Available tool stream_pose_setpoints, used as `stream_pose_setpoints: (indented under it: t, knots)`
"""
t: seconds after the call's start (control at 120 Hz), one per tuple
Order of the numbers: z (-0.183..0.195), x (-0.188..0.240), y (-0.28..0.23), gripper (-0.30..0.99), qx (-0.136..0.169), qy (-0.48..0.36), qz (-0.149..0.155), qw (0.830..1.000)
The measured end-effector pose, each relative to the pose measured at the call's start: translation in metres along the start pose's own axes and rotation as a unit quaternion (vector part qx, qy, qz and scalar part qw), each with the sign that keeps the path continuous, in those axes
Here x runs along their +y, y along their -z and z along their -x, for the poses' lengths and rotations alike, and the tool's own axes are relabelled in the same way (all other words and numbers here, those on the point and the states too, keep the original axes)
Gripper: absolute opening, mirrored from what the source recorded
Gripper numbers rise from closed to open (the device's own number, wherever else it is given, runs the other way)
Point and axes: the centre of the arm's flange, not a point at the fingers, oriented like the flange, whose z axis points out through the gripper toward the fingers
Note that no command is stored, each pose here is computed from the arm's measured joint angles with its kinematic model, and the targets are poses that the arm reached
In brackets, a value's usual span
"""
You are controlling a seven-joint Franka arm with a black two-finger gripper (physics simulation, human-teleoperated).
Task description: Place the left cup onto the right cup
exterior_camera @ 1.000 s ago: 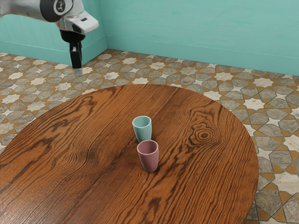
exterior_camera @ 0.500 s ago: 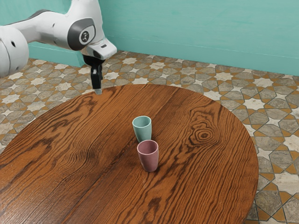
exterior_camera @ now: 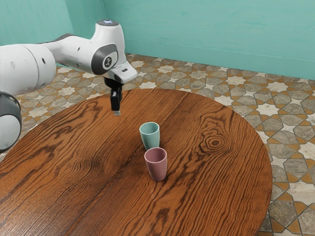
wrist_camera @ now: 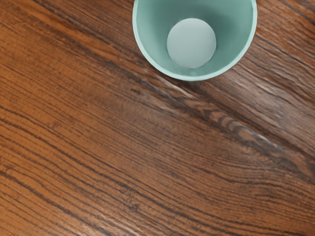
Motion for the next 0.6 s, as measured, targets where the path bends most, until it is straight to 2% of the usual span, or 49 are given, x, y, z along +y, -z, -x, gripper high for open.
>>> stream_pose_setpoints:
  t: [0.6]
  knots:
    - [-0.035,0.0,-0.031,0.69,0.023,-0.025,-0.024,0.999]
